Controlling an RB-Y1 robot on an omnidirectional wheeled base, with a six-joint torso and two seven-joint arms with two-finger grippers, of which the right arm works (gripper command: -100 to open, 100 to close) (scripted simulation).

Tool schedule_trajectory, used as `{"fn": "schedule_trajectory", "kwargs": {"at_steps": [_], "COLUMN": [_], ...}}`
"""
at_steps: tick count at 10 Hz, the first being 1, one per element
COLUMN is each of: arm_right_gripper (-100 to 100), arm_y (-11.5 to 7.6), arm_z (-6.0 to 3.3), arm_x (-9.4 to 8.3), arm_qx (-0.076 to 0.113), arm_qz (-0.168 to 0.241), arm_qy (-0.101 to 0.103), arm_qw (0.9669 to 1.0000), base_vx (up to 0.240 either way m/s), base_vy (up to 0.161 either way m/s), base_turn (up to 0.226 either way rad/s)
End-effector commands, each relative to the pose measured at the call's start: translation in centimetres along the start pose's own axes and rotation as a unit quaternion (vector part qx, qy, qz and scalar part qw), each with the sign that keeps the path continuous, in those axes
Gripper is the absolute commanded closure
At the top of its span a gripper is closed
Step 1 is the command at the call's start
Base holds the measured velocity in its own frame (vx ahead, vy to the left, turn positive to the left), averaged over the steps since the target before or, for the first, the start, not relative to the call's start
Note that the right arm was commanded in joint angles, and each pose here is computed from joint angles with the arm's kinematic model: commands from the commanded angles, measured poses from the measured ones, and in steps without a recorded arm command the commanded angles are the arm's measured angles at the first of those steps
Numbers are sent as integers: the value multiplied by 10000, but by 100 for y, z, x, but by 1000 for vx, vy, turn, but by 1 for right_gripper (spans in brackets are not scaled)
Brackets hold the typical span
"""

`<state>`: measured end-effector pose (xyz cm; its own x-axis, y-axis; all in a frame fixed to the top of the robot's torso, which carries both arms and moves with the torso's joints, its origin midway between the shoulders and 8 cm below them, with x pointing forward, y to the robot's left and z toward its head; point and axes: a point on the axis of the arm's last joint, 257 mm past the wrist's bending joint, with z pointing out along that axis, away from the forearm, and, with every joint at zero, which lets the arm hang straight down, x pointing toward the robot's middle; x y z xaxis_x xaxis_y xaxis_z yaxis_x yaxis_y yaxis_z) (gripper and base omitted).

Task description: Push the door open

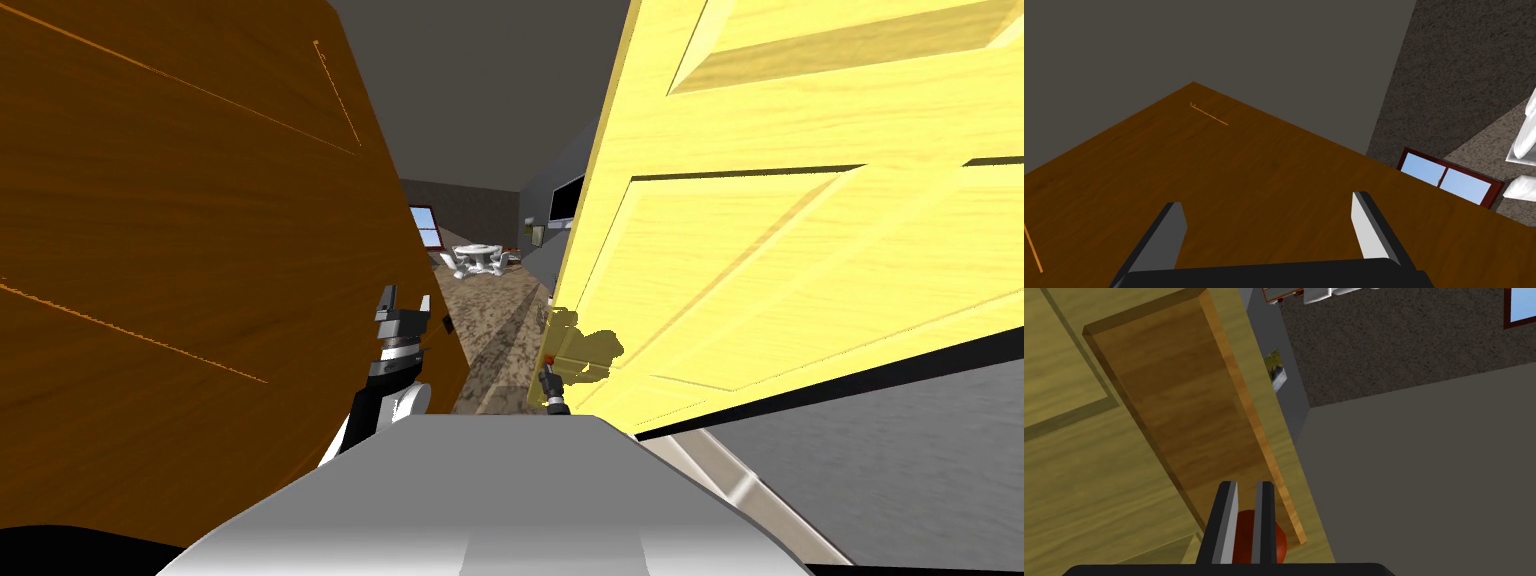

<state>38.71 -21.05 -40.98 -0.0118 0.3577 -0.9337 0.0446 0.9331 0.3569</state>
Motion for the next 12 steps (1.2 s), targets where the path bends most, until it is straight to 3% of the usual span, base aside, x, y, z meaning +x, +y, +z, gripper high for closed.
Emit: {"fn": "schedule_trajectory", "kwargs": {"at_steps": [1, 4, 6, 11, 12], "arm_right_gripper": [100, 100, 100, 100, 100], "arm_y": [-77, -89, -114, -114, -127], "arm_z": [81, 76, 63, 63, 56], "arm_x": [-209, -220, -241, -241, -251], "arm_qx": [86, 132, 222, 222, 268], "arm_qz": [196, 367, 707, 707, 886], "arm_qy": [-303, -337, -409, -409, -448], "arm_qw": [9993, 9987, 9964, 9964, 9947], "base_vx": [68, 47, 68, 17, 24], "base_vy": [1, -1, -4, -2, -2], "base_turn": [-5, 5, -5, 2, 3]}}
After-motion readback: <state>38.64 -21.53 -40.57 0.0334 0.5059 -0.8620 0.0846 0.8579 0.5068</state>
